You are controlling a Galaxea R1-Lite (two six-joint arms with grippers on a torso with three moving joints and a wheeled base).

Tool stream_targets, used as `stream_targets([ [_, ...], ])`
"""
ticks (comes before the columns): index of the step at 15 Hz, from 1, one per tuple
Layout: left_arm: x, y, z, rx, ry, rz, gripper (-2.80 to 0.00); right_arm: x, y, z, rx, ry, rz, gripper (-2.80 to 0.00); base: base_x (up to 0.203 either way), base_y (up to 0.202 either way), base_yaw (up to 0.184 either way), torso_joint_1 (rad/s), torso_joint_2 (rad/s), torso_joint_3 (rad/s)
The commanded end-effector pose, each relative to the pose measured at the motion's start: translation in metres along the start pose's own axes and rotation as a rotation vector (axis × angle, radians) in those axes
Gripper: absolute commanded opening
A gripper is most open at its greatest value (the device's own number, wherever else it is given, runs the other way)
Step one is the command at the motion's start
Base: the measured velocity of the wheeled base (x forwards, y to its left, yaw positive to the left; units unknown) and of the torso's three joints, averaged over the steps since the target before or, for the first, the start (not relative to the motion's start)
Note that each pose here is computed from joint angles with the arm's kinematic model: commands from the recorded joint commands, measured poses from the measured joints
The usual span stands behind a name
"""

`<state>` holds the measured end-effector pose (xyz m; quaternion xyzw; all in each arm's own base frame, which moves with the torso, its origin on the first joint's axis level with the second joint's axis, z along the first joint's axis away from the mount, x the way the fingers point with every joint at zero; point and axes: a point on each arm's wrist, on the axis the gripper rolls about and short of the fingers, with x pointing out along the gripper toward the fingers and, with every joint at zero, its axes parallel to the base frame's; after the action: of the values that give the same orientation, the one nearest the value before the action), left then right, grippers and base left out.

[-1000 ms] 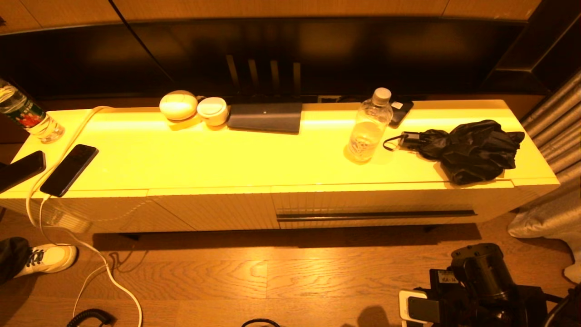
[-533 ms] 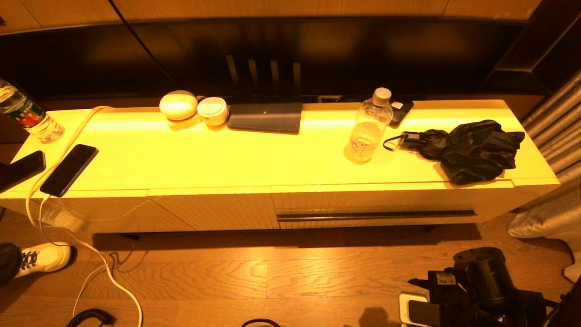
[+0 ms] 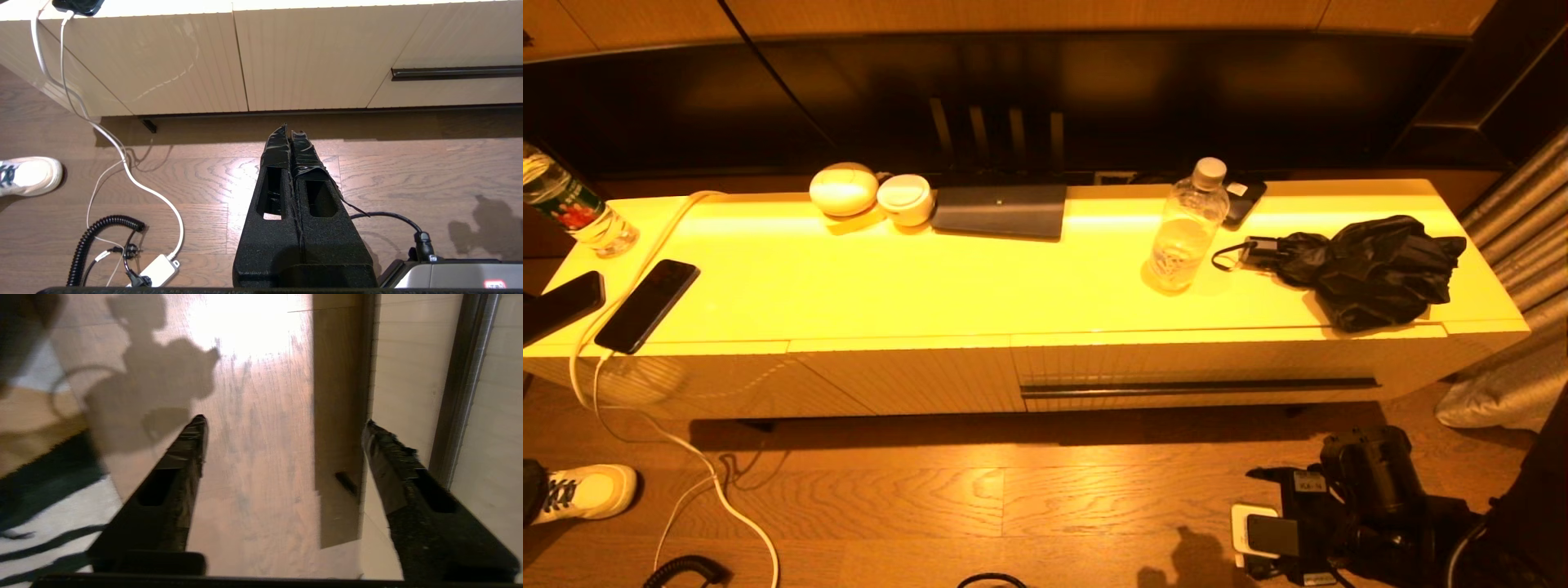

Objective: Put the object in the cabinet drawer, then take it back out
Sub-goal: Open the drawer

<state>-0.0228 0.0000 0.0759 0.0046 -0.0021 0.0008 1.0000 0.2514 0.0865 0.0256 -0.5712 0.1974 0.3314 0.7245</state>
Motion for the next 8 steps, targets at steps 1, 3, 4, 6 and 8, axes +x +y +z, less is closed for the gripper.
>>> stream_targets([
  [1, 0.0, 0.0, -0.001, 0.0, 0.003, 0.0, -2.8, 0.016, -0.012, -0.007, -0.016, -0.007, -0.019, 0.0, 0.0, 0.0, 0.0, 0.0, 0.0, 0.0],
  [3, 0.0, 0.0, 0.0, 0.0, 0.001, 0.0, -2.8, 0.023, -0.025, -0.014, -0.037, -0.015, -0.053, 0.0, 0.0, 0.0, 0.0, 0.0, 0.0, 0.0],
  [4, 0.0, 0.0, 0.0, 0.0, 0.001, 0.0, -2.8, 0.027, -0.029, -0.017, -0.056, -0.019, -0.062, 0.0, 0.0, 0.0, 0.0, 0.0, 0.0, 0.0],
  [6, 0.0, 0.0, -0.001, 0.0, 0.003, 0.0, -2.8, 0.033, -0.032, -0.023, -0.081, -0.032, -0.062, 0.0, 0.0, 0.0, 0.0, 0.0, 0.0, 0.0],
  [8, 0.0, 0.0, 0.0, 0.0, 0.001, 0.0, -2.8, 0.043, -0.036, -0.029, -0.101, -0.033, -0.063, 0.0, 0.0, 0.0, 0.0, 0.0, 0.0, 0.0],
])
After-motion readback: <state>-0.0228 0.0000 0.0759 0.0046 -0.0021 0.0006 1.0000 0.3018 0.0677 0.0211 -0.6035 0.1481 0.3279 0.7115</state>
